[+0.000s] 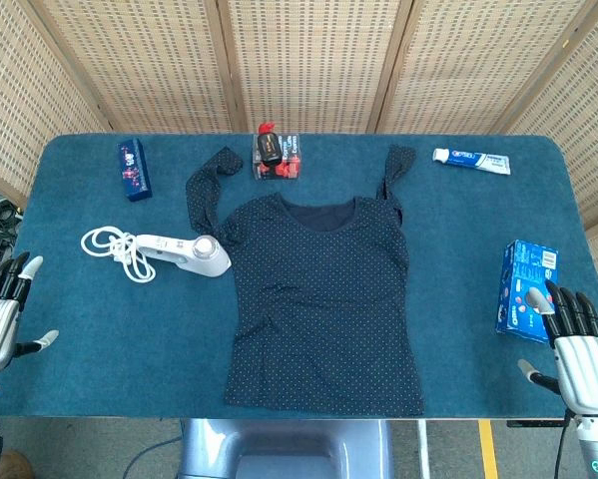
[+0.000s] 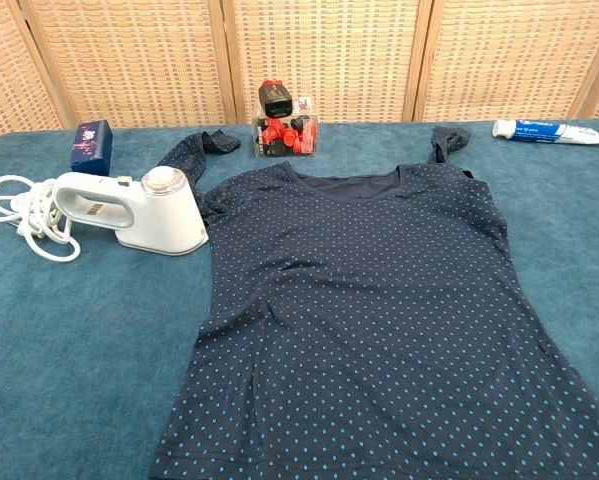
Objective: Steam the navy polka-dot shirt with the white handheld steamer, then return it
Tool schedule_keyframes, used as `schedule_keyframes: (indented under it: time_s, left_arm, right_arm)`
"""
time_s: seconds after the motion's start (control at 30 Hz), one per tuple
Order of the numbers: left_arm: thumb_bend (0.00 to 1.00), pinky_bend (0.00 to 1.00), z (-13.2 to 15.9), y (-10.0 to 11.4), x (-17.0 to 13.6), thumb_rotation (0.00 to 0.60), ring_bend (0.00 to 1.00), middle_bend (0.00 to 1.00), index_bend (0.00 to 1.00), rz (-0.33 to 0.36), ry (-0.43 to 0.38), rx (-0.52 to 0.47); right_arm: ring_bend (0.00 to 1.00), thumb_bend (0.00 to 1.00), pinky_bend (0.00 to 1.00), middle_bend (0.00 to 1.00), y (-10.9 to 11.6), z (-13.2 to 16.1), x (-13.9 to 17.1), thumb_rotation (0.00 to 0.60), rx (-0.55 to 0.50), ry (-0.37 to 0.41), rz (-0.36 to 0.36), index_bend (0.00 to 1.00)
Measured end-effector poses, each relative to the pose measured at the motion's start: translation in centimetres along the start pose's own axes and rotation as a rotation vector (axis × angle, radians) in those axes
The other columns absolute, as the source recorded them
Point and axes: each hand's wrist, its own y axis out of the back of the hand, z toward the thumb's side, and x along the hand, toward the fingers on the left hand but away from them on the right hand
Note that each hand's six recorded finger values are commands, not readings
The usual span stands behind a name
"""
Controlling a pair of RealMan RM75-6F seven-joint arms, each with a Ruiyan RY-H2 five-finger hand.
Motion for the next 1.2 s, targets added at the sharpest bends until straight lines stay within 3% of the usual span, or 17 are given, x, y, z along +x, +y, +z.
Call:
schedule_keyframes:
  time_s: [0.33,0.77,0.97,1.2]
  left_arm:
    - [0.0,0.0,1.6,-0.5,2.9,0.6,0.0,0.0,0.0,0.003,-0.066,-0.016]
    - [0.0,0.0,9.3,-4.3,14.9,0.6,0.0,0.0,0.0,-0.117,-0.249,-0.005]
    - [0.11,0.0,12.9,-6.6,18.0,0.6,0.0,0.0,0.0,-0.181,-0.309,-0.006]
    - [0.22,0.0,14.0,-8.5,19.8,0.6,0.0,0.0,0.0,-0.22,-0.307,0.054]
  right_arm:
    - [0.0,0.0,0.0,0.0,-0.4,0.0,0.0,0.6,-0.013,-0.002,0.02,0.02]
    - [0.0,0.0,0.0,0.0,-0.8,-0.8,-0.7,0.6,0.0,-0.038,0.039,0.02]
    - [0.0,0.0,0.0,0.0,-0.7,-1.2,-0.8,0.6,-0.003,-0.054,0.036,0.02]
    - [0.0,0.0,0.0,0.0,-0.6,-1.7,-1.1,0.6,-0.009,-0.067,0.039,0.02]
